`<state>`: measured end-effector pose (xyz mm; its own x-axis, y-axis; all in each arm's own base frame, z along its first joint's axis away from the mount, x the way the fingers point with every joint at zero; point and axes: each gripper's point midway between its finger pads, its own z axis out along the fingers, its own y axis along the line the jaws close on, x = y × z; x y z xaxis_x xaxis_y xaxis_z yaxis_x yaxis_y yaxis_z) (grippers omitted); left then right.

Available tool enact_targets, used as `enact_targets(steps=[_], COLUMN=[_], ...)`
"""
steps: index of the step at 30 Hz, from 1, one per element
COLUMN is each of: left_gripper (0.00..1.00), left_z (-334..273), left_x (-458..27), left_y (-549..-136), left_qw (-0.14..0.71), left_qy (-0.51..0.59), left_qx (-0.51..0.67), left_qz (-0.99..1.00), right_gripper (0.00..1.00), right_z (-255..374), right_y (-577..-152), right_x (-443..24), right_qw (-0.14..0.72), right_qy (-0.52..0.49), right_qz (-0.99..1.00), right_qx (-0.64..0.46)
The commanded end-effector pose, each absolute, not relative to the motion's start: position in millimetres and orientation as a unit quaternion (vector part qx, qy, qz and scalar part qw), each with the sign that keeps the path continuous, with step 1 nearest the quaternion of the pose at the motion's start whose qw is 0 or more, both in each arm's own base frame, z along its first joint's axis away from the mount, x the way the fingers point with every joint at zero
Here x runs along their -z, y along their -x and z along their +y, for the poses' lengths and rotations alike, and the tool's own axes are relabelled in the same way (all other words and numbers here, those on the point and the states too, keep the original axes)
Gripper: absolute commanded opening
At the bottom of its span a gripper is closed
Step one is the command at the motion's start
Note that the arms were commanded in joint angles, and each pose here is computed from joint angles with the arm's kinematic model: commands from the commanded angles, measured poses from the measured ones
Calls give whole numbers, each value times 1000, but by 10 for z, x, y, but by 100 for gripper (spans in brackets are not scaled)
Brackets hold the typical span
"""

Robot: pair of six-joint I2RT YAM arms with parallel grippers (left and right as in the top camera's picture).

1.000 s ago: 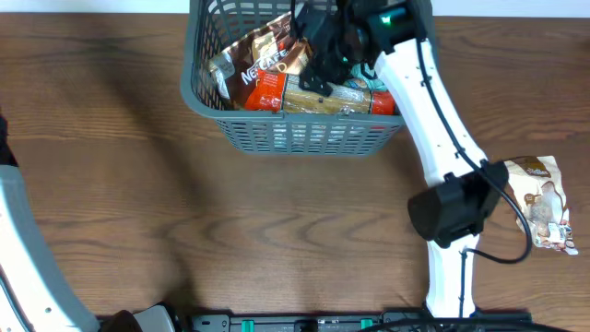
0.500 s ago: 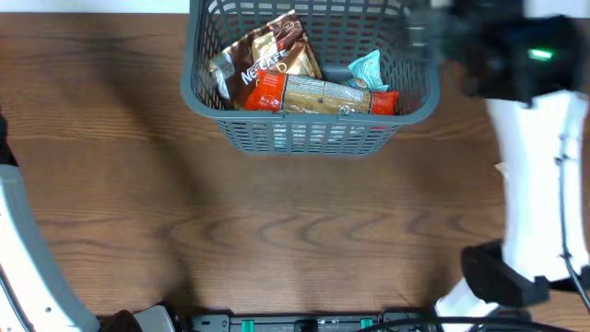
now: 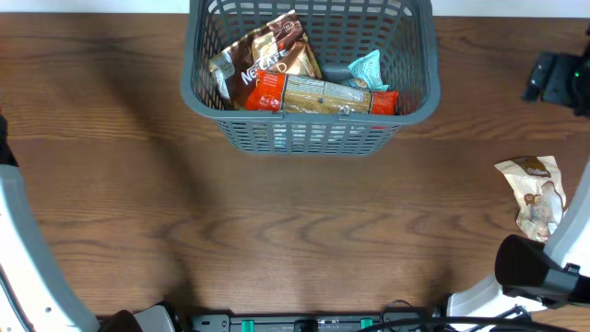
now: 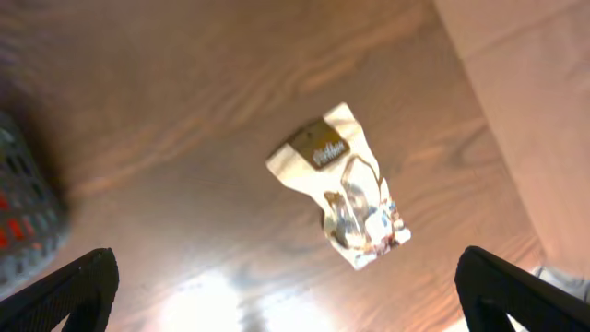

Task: Pack container
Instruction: 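Move right gripper to the white-brown PanTree bag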

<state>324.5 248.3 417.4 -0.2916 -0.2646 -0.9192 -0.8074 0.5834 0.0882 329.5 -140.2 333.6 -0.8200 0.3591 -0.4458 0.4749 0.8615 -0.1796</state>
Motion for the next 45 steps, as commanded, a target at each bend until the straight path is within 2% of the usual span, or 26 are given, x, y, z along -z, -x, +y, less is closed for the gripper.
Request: enact_targets(steps=[1, 10, 24, 31, 41, 45], left_gripper=[99, 99, 99, 98, 99, 99], left_z=[2510, 2510, 2510, 2510, 2510, 2510], left_x=[-4171, -4171, -4171, -4171, -4171, -4171], left_y=[-3215, -3215, -3215, -3215, -3215, -3215], left_qw=[475, 475, 475, 475, 475, 475], left_qy=[365, 365, 365, 365, 365, 365], left_qx=[-289, -289, -289, -289, -289, -289], left_qz=[747, 747, 747, 747, 747, 747], right_gripper=[99, 99, 99, 99, 99, 99], right_z=[-1514, -1937, -2190, -2221, -2341, -2364], right_y=[-3225, -2923, -2362, -2251, -2498, -2713], right_x=[-3094, -2320, -920, -714, -704, -704], right_qw=[159, 57, -31, -10, 53, 81], right_qy=[-219, -329, -519, -717, -806, -821], right_qz=[954, 935, 847, 688, 583, 563], right_qx=[129, 119, 108, 110, 81, 37])
